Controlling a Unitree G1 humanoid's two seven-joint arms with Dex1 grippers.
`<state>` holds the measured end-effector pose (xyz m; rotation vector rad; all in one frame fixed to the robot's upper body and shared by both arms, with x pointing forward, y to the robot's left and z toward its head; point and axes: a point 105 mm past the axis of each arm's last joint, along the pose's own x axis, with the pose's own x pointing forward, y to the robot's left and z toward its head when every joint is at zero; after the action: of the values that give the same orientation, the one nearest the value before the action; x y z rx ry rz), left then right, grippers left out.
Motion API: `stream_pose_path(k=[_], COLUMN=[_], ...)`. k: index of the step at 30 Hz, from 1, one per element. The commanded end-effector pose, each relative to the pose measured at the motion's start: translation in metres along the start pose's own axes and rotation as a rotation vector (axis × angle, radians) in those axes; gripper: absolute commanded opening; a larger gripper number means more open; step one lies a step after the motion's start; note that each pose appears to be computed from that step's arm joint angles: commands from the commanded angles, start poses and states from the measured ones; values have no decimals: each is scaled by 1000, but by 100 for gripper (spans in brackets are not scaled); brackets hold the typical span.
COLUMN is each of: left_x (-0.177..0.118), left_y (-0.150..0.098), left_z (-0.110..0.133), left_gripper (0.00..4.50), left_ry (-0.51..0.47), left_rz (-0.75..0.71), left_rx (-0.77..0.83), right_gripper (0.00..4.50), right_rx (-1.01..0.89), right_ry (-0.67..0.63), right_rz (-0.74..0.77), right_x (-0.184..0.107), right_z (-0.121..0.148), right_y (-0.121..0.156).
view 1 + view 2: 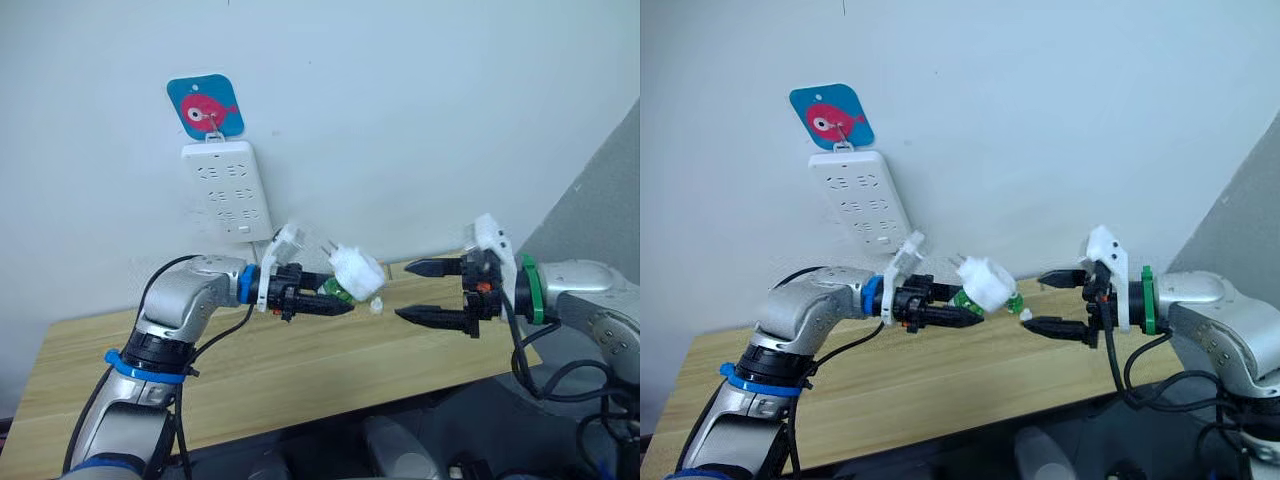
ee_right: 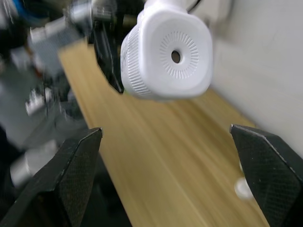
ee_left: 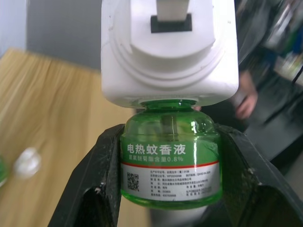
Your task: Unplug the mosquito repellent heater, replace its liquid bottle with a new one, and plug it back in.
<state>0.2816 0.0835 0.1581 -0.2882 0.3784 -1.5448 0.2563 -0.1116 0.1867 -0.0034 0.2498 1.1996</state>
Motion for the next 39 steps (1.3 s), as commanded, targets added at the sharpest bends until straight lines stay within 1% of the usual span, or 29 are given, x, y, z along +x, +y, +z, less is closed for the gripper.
stream_pose_path(k=[1,5,7,11,15,17,22,36,39], left_x=[-4,-5,-5,-2,0,1,3,5,5], left_y=[-12,-15,-18,-24,-27,-29,-30,-36,-35], left_z=[19,23,24,28,31,32,31,36,38], left_gripper=[228,228,228,228,228,228,228,228,228], left_ry=[-113,-150,-158,-180,-185,-188,-190,-184,-186], left_rz=[-30,-32,-37,-61,-70,-72,-72,-98,-98], left_rx=[-43,-85,-97,-113,-115,-117,-124,-129,-129], right_gripper=[450,450,450,450,450,450,450,450,388], right_rx=[122,252,289,374,434,459,477,485,484], right_ry=[-187,-276,-290,-297,-306,-330,-367,-401,-395], right_rz=[-16,-25,-23,52,71,86,141,231,242], right_x=[-2,0,7,22,32,35,40,50,52], right_z=[21,23,24,27,29,34,46,56,56], right_y=[6,8,10,20,20,18,22,26,26])
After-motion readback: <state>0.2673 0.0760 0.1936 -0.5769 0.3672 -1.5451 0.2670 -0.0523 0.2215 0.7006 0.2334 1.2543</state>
